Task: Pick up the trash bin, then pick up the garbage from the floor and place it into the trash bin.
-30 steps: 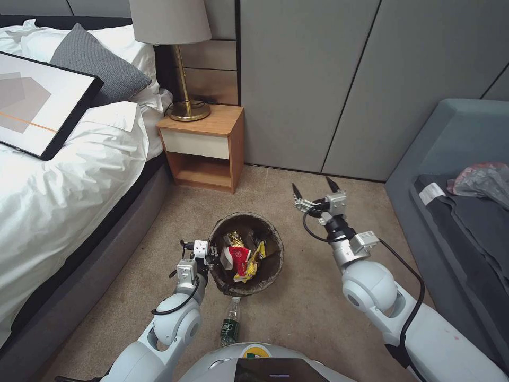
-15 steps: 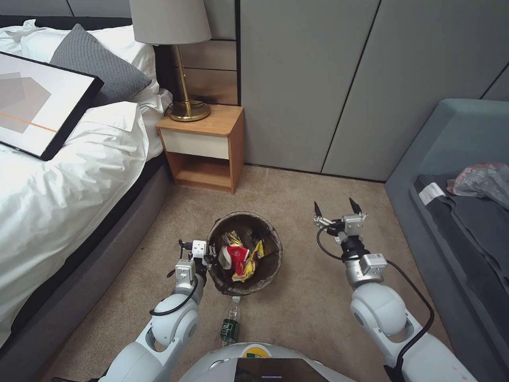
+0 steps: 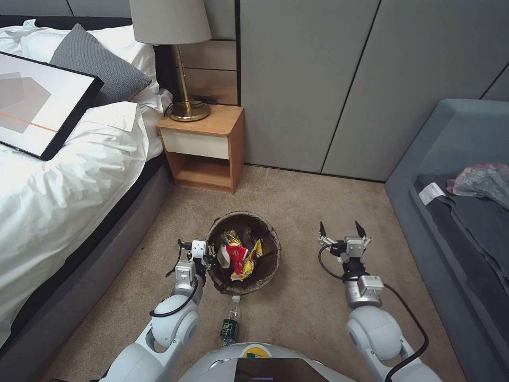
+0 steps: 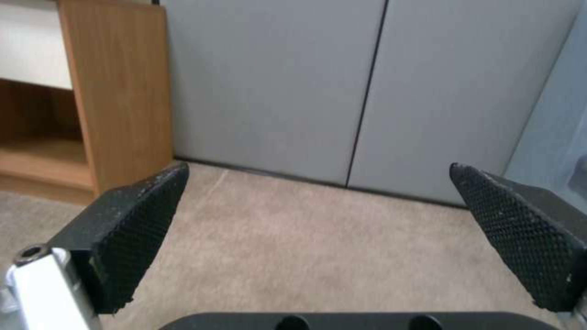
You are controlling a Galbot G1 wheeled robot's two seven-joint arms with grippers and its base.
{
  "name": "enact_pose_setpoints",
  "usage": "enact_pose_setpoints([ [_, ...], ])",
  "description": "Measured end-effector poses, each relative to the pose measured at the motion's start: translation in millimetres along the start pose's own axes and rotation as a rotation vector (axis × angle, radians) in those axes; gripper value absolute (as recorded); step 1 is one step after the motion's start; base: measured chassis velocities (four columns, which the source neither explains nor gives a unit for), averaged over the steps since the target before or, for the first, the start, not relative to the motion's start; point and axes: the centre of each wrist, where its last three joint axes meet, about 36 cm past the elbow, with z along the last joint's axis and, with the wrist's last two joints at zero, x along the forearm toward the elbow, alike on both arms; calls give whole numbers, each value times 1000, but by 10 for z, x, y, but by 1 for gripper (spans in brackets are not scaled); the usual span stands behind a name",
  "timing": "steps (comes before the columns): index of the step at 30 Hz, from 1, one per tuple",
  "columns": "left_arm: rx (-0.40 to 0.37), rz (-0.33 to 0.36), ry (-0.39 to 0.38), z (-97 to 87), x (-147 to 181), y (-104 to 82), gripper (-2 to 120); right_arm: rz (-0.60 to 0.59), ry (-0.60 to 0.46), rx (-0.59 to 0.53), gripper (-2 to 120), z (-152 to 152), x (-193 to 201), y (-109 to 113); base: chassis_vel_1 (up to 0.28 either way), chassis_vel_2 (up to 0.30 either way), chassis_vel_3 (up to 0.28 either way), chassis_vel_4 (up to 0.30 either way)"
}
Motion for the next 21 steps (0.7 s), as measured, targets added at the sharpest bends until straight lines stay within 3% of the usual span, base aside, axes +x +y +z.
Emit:
enact_pose_setpoints([
  [21, 31, -4, 20, -4, -10, -19, 0, -3, -8, -35, 100, 40, -1, 176, 0, 0, 0, 0],
])
